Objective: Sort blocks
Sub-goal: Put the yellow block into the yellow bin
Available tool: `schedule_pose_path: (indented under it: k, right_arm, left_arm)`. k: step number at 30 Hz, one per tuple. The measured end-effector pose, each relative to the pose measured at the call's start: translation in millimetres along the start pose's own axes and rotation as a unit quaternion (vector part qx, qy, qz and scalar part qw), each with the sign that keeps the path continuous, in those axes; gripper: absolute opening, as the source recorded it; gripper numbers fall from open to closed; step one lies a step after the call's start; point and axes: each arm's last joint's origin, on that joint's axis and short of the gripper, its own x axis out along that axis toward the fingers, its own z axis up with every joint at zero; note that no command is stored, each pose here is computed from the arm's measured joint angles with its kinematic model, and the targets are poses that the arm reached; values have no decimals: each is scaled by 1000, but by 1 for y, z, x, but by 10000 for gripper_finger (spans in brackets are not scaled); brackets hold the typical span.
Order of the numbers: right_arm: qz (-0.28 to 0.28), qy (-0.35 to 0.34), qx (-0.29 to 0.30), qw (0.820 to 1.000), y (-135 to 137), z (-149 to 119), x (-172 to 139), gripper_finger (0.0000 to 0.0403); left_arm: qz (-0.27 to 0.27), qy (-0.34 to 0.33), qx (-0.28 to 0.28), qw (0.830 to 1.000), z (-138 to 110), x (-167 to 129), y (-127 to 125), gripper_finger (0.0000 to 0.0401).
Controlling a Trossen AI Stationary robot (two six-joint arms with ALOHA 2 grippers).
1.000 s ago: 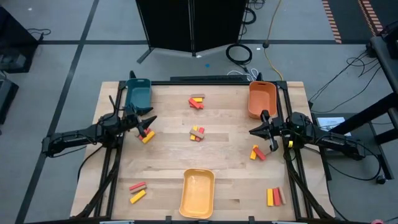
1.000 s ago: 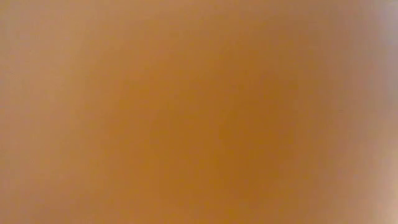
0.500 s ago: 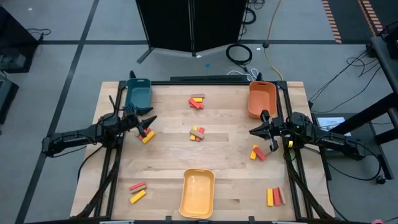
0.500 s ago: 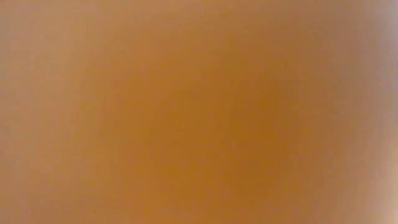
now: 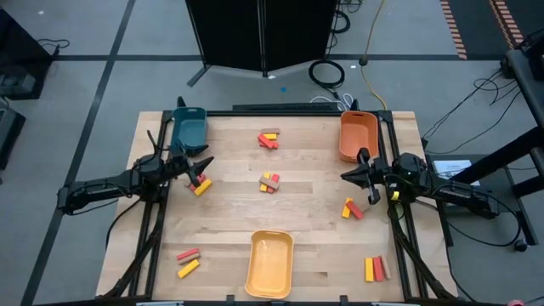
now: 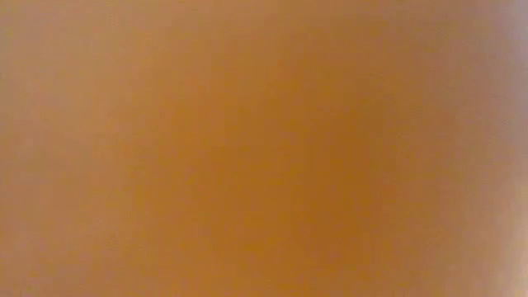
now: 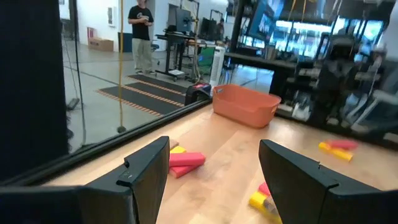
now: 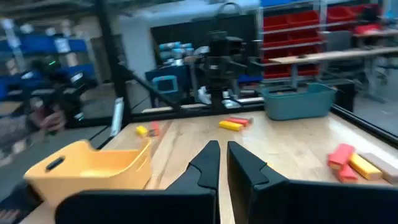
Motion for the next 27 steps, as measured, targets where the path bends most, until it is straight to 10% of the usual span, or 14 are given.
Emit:
schedule_pose_path:
  k: [11, 27]
  right_arm:
    - [-39, -55, 66, 996, -2, 9, 1, 0]
    - [-40, -54, 79, 995, -7, 19, 22, 16]
  left_arm:
    - [-6, -3, -106, 994, 1, 0, 0, 244]
    - [-78, 65, -88, 991, 35, -3, -11, 244]
